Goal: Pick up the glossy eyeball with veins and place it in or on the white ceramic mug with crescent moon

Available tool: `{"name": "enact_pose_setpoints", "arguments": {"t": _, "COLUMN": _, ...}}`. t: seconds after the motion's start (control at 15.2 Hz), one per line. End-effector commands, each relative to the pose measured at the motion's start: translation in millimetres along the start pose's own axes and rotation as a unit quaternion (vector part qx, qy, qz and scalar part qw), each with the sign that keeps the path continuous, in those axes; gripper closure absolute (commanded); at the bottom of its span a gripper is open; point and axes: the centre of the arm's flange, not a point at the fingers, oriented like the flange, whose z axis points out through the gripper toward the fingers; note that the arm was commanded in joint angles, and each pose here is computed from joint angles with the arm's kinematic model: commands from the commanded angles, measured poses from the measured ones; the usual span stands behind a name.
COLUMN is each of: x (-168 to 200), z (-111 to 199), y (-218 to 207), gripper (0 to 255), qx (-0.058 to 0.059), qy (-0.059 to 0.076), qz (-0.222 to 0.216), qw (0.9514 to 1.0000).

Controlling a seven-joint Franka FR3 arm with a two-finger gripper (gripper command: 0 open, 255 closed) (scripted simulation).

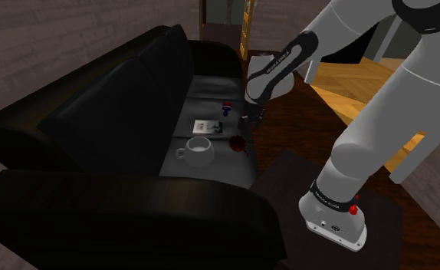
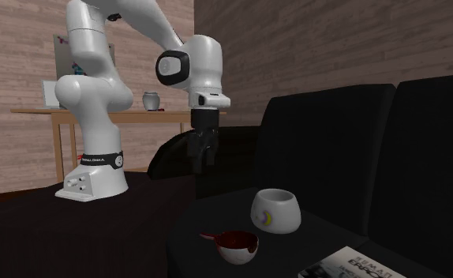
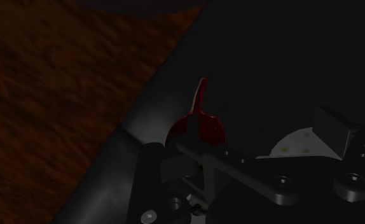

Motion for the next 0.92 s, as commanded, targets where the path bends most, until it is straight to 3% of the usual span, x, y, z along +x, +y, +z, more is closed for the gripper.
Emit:
{"name": "enact_pose_setpoints", "arguments": {"t": 0.0, "x": 7, "z": 23, "y": 12, "gripper": 0, "qx": 0.002, "qy": 0.000, "qz": 0.005, "qw": 1.0000}}
{"name": "enact_pose_setpoints", "arguments": {"t": 0.59, "x": 41, "z": 132, "y": 50, "gripper": 0, "qx": 0.015, "qy": -0.004, "qz": 0.024, "qw": 0.9996}}
{"name": "enact_pose_setpoints", "arguments": {"t": 0.86, "x": 43, "z": 153, "y": 51, "gripper": 0, "qx": 0.016, "qy": -0.004, "qz": 0.025, "qw": 0.9996}}
